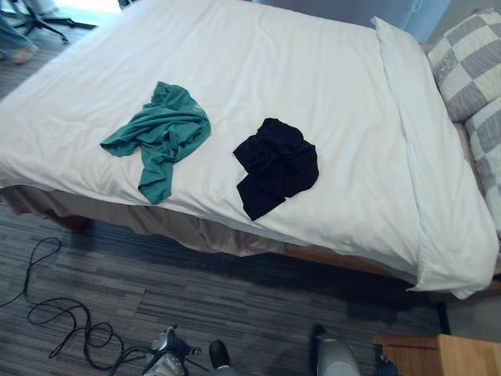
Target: Tidy up the quilt and then pick up the clothes from the bed and put them into the laundry hamper.
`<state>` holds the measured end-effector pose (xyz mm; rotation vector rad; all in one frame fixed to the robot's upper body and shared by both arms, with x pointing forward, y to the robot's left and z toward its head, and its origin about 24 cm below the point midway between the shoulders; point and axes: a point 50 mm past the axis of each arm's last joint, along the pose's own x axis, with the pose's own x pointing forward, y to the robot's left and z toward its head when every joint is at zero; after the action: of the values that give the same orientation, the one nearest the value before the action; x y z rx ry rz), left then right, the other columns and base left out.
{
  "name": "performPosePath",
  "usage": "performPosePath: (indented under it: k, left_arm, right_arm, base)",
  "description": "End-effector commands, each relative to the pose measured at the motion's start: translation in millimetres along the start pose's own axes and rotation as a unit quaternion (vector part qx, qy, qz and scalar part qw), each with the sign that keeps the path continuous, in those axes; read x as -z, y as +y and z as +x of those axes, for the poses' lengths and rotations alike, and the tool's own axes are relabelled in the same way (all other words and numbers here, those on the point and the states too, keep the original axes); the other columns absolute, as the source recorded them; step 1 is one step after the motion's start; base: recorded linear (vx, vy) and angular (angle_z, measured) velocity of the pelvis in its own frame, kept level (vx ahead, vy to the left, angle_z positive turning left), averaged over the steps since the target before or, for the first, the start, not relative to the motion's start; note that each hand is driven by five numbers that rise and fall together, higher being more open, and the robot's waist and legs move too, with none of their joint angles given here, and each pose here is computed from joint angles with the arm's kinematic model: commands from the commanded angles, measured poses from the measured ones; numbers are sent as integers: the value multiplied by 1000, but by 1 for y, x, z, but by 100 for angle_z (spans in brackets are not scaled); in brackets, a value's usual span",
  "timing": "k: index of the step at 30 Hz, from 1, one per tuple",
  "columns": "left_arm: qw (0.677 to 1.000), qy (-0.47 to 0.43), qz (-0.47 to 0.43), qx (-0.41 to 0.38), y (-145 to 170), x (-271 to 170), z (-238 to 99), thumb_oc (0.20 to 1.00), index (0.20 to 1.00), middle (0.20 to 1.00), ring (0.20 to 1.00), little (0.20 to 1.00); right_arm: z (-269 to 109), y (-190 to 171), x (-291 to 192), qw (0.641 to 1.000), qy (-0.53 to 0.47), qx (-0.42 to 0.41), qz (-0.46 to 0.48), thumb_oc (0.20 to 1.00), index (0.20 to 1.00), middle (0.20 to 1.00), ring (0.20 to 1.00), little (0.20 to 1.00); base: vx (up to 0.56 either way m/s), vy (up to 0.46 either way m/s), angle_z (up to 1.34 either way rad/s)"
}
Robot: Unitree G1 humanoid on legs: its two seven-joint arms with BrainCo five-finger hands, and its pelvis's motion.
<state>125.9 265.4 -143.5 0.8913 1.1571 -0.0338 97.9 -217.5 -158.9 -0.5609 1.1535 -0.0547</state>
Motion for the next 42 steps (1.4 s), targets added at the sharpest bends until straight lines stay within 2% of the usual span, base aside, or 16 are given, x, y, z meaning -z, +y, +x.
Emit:
performPosePath:
  k: [1, 5, 6, 9, 15, 21, 23, 25, 29, 34, 42]
  left_arm:
    - [999, -37, 18, -32, 30, -27, 6, 1000, 1000, 1000, 1000, 1000]
    - [998, -63, 11, -14, 14, -42, 3, 1000, 1000, 1000, 1000, 1000]
    - [995, -102, -17, -12, 12, -64, 0, 1000, 1000, 1000, 1000, 1000]
    - [991, -128, -35, -24, 15, -82, -2, 1000, 1000, 1000, 1000, 1000]
    - [991, -128, -34, -19, 9, -85, -4, 1000, 1000, 1000, 1000, 1000]
    - [989, -147, -8, -9, 0, -93, -7, 1000, 1000, 1000, 1000, 1000]
    - [987, -157, -3, -15, 7, -101, -7, 1000, 1000, 1000, 1000, 1000]
    - [989, -146, -1, -29, 20, -96, -3, 1000, 1000, 1000, 1000, 1000]
    - [993, -116, 5, -30, 23, -73, 1, 1000, 1000, 1000, 1000, 1000]
    - [997, -79, -2, -16, 13, -53, 2, 1000, 1000, 1000, 1000, 1000]
    - [996, -64, -62, 8, -10, -43, -3, 1000, 1000, 1000, 1000, 1000]
  right_arm:
    - [8, -25, -44, 997, -70, 33, -24, 1000, 1000, 1000, 1000, 1000]
    - [10, -37, -32, 996, -49, 50, -51, 1000, 1000, 1000, 1000, 1000]
    - [13, -51, -30, 994, -30, 71, -78, 1000, 1000, 1000, 1000, 1000]
    - [15, -59, -43, 993, -46, 84, -72, 1000, 1000, 1000, 1000, 1000]
    - [14, -62, -67, 989, -88, 89, -79, 1000, 1000, 1000, 1000, 1000]
    - [12, -58, -57, 986, -95, 79, -114, 1000, 1000, 1000, 1000, 1000]
    - [12, -54, -65, 984, -102, 75, -122, 1000, 1000, 1000, 1000, 1000]
    - [10, -43, -81, 982, -122, 64, -125, 1000, 1000, 1000, 1000, 1000]
    - [5, -27, -101, 973, -168, 42, -154, 1000, 1000, 1000, 1000, 1000]
    - [-1, -17, -112, 962, -207, 28, -178, 1000, 1000, 1000, 1000, 1000]
    - [2, -20, -104, 966, -185, 28, -177, 1000, 1000, 1000, 1000, 1000]
  base:
    - [301, 343, 17]
    - [403, 255, 73]
    - [357, 98, 78]
    - [211, 114, 6]
    - [233, 504, -107]
    - [262, 743, -43]
    - [60, 773, -50]
    - [-149, 583, -34]
    - [-173, 494, -83]
    - [-166, 355, 6]
    - [-62, -14, 6]
